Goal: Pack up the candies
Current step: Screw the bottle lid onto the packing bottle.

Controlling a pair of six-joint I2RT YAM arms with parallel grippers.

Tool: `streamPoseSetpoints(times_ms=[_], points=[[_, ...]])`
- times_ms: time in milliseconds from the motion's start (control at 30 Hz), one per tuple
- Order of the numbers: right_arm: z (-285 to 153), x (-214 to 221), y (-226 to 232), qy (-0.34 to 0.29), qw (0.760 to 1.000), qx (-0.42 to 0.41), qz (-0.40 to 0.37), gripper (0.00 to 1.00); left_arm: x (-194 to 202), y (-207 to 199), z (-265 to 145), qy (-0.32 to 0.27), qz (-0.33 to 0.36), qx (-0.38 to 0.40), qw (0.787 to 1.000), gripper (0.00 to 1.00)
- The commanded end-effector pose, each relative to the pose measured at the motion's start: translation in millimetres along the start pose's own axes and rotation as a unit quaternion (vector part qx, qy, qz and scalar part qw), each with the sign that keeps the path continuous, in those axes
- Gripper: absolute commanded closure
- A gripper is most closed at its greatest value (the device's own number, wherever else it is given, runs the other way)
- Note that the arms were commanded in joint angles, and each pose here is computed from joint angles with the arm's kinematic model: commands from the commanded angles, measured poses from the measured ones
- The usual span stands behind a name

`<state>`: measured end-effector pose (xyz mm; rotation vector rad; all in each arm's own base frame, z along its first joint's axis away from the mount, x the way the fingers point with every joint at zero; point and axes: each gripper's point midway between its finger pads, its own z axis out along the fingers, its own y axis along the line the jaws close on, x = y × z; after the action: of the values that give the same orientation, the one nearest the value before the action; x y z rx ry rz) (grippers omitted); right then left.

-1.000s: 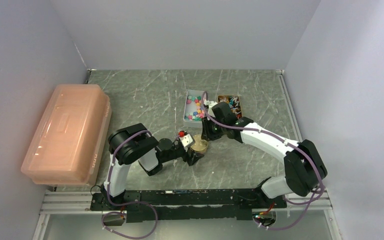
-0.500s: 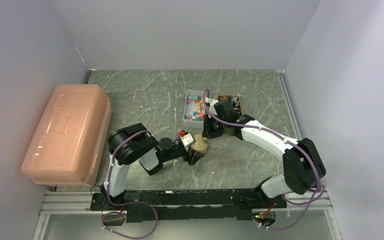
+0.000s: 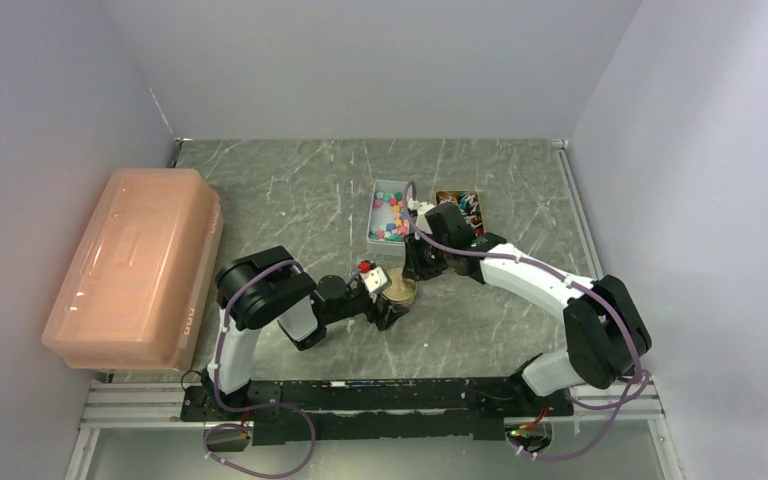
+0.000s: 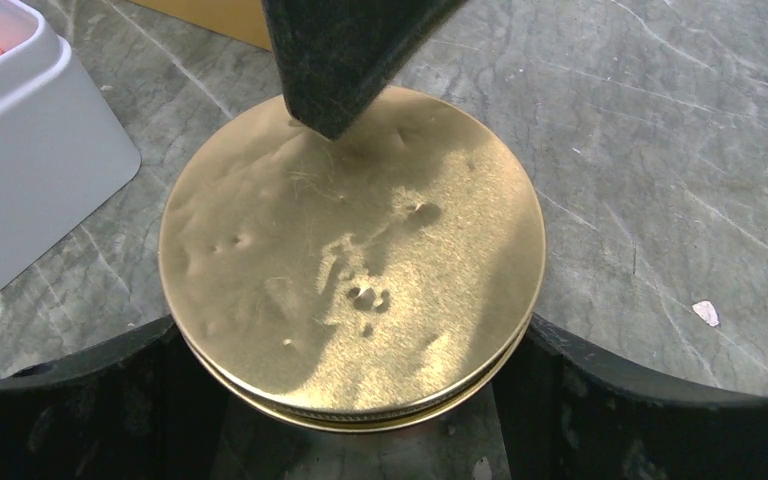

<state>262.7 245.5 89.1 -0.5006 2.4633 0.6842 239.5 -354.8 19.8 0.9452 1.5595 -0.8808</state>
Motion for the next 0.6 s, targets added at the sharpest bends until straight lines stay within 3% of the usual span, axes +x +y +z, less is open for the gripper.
streamPoseSetpoints(times_ms=[0, 233, 400, 567], points=[[-13, -16, 19, -0.028, 0.999, 0.010, -0.035, 0.75, 71, -10, -26, 0.133, -0.058, 0.001, 0.989, 0.71], [-18, -24, 30, -0.044, 0.996, 0.047, -0.065, 0.85, 72, -10, -27, 0.133, -0.059, 0.000, 0.989, 0.71], [4, 5, 25, 0.002, 0.995, 0.063, -0.072, 1.00, 72, -9, -27, 0.134, -0.059, -0.001, 0.989, 0.71], [32, 59, 18, 0.077, 0.989, 0.089, -0.090, 1.00, 72, -9, -27, 0.134, -0.057, -0.002, 0.989, 0.71]])
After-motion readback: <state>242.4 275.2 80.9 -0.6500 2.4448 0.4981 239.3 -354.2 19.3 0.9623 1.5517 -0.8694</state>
